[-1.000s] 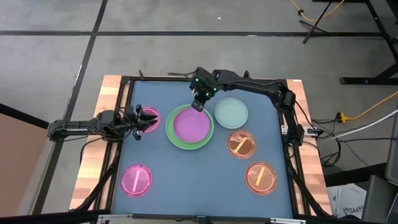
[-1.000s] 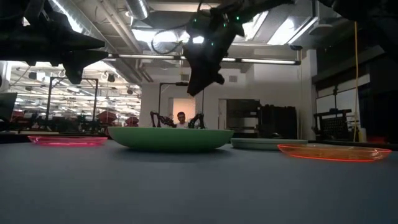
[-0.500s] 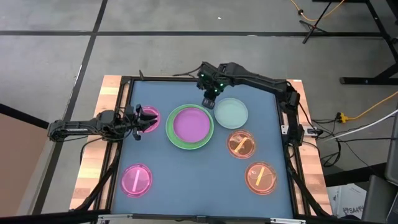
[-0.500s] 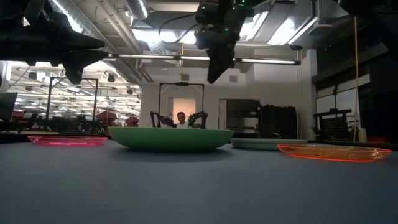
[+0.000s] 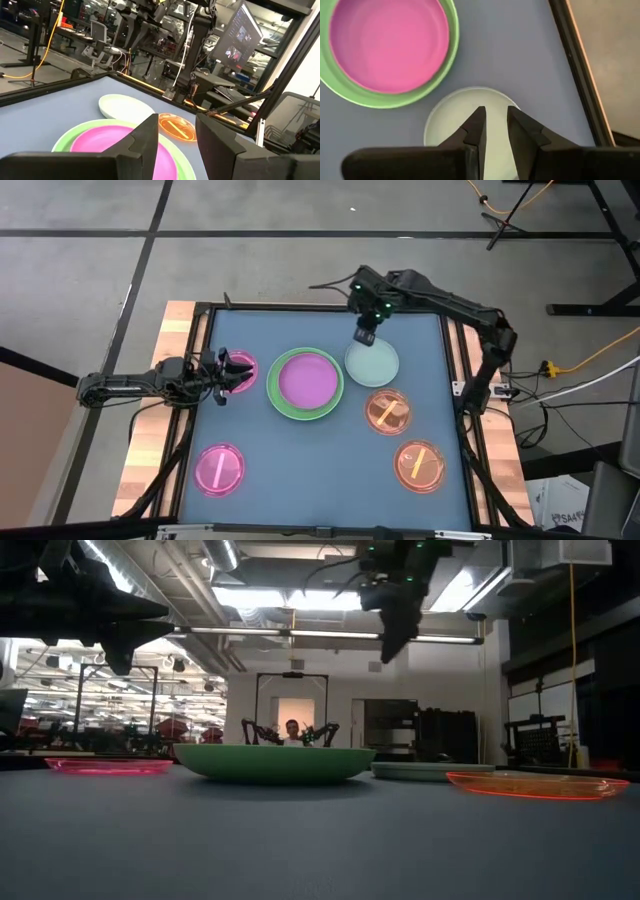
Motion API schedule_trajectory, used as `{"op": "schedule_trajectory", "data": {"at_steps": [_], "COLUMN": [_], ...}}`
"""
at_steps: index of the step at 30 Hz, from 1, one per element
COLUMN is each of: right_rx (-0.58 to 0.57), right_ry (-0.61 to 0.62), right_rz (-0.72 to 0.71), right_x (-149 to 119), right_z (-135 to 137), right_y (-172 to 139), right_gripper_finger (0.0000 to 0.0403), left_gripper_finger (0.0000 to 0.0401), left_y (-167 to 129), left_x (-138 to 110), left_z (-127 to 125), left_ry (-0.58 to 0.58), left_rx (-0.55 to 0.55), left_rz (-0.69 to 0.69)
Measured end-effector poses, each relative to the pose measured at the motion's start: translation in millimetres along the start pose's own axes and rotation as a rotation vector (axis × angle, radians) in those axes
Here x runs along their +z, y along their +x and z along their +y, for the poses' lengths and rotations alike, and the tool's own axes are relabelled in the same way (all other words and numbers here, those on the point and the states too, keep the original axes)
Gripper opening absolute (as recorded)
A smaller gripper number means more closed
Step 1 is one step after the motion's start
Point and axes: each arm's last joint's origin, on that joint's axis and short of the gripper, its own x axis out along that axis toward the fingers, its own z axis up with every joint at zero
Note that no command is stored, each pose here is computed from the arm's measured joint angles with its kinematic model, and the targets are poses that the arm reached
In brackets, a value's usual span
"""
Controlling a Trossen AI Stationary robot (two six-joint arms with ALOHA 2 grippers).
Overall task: Stack plastic plates
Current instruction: Stack the blue plate on the pink plate
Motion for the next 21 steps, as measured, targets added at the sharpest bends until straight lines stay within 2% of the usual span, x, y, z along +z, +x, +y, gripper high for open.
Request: {"op": "schedule_trajectory", "data": {"at_steps": [5, 10, 16, 21], "right_rx": [-0.008, -0.006, 0.013, 0.008], "right_ry": [0.01, -0.003, 0.025, 0.124], "right_rz": [0.017, -0.059, -0.173, -0.161], "right_x": [-28.6, -64.5, -111.0, -137.4], "right_z": [-4.4, -2.3, -6.4, -16.5], "right_y": [-7.7, -7.6, 10.8, 37.1], "right_gripper_finger": [0.0069, 0.0069, 0.0069, 0.0069], "left_gripper_finger": [0.0124, 0.0124, 0.0124, 0.0124], "left_y": [0.0, 0.0, 0.0, 0.0], "left_x": [-1.0, -1.1, -1.1, -1.1], "left_z": [0.4, 0.2, 0.2, 0.2], "left_ry": [0.002, 0.002, 0.002, 0.001], "left_rx": [0.004, -0.003, -0.003, -0.003], "left_rz": [0.01, 0.013, 0.014, 0.014]}}
